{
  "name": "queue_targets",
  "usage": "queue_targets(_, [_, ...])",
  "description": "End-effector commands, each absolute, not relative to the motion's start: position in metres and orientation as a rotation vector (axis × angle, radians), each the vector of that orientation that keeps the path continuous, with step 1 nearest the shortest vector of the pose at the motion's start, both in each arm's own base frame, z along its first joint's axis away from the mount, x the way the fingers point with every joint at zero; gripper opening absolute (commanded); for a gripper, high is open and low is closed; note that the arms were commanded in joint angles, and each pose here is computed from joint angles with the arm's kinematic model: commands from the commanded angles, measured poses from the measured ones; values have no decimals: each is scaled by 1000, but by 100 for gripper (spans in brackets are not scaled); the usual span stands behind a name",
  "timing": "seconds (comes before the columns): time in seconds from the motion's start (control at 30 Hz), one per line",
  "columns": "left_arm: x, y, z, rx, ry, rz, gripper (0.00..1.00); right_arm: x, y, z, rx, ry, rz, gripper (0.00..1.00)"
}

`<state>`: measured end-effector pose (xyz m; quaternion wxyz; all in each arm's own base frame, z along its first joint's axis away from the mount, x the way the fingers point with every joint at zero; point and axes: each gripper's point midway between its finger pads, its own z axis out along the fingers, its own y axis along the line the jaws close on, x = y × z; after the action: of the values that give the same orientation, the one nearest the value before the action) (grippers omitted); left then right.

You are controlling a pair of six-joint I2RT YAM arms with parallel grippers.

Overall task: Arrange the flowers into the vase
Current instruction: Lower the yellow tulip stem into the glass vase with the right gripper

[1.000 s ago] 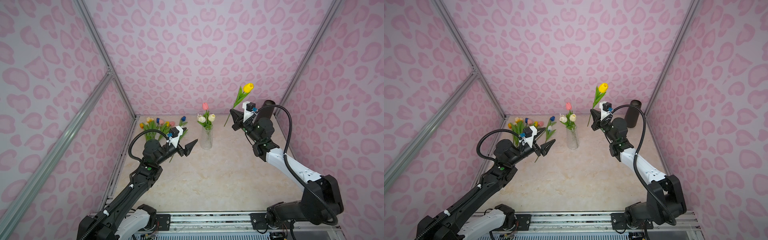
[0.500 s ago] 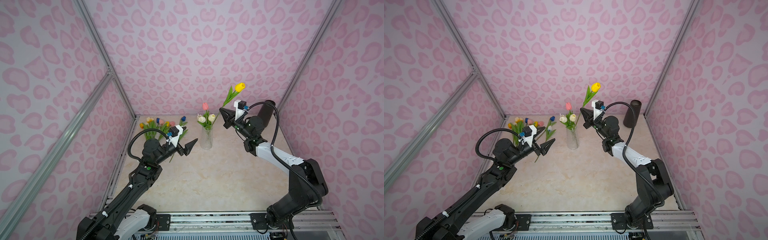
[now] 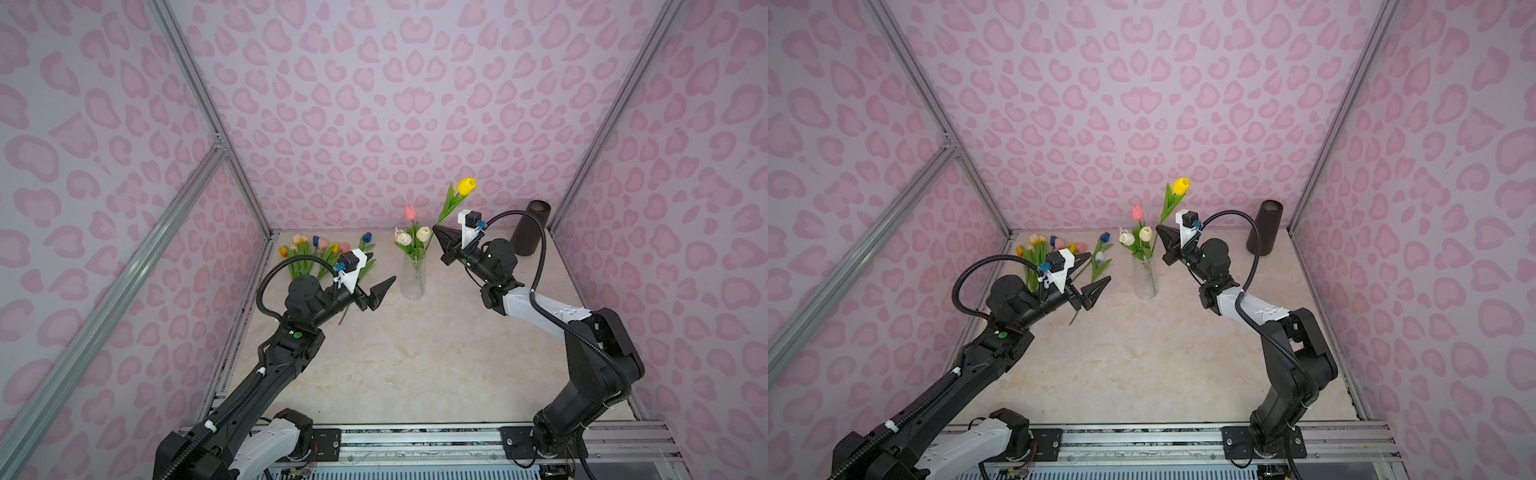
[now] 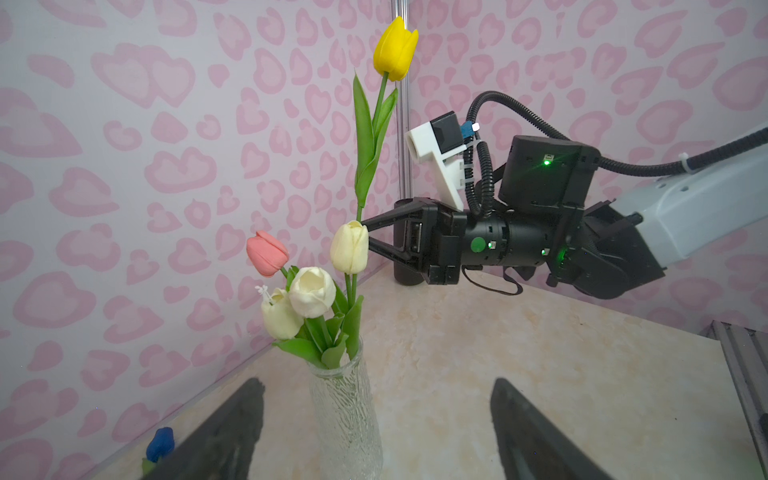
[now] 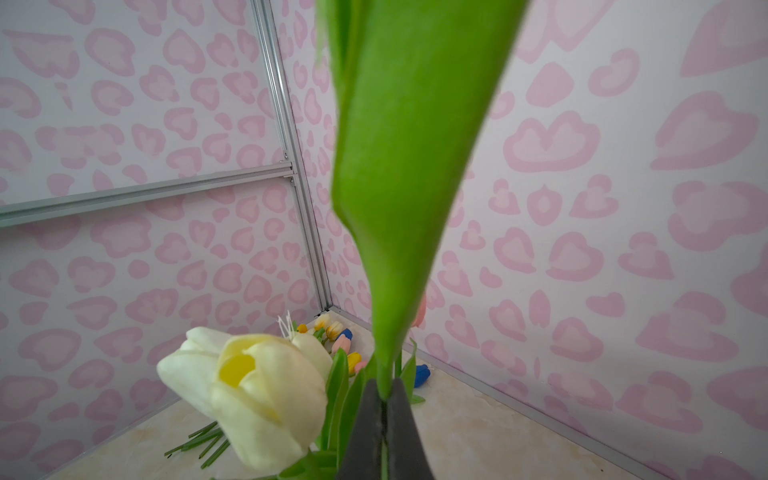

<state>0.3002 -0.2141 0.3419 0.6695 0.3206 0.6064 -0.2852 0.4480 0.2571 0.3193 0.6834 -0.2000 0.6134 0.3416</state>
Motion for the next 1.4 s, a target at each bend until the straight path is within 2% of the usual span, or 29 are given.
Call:
queue_targets(0.0, [302,-214,348,718,1354,-637,87,449,258,320,-467,1333,741,0])
queue_targets(0.63, [304,-213,346,714,1358,-629,87,455,281,293,-550,1425,659,1])
queue_targets(0.83, [304,-213,346,714,1358,-624,87,456,275,291,-533,1450,625,20])
queue_targets(0.97, [304,-213,345,714,1360,-624,87,458,274,287,-545,1484,602,36])
queue_targets(1.37, [322,-204,337,652,1405,-556,87,444,265,311,-537,1453,581,44])
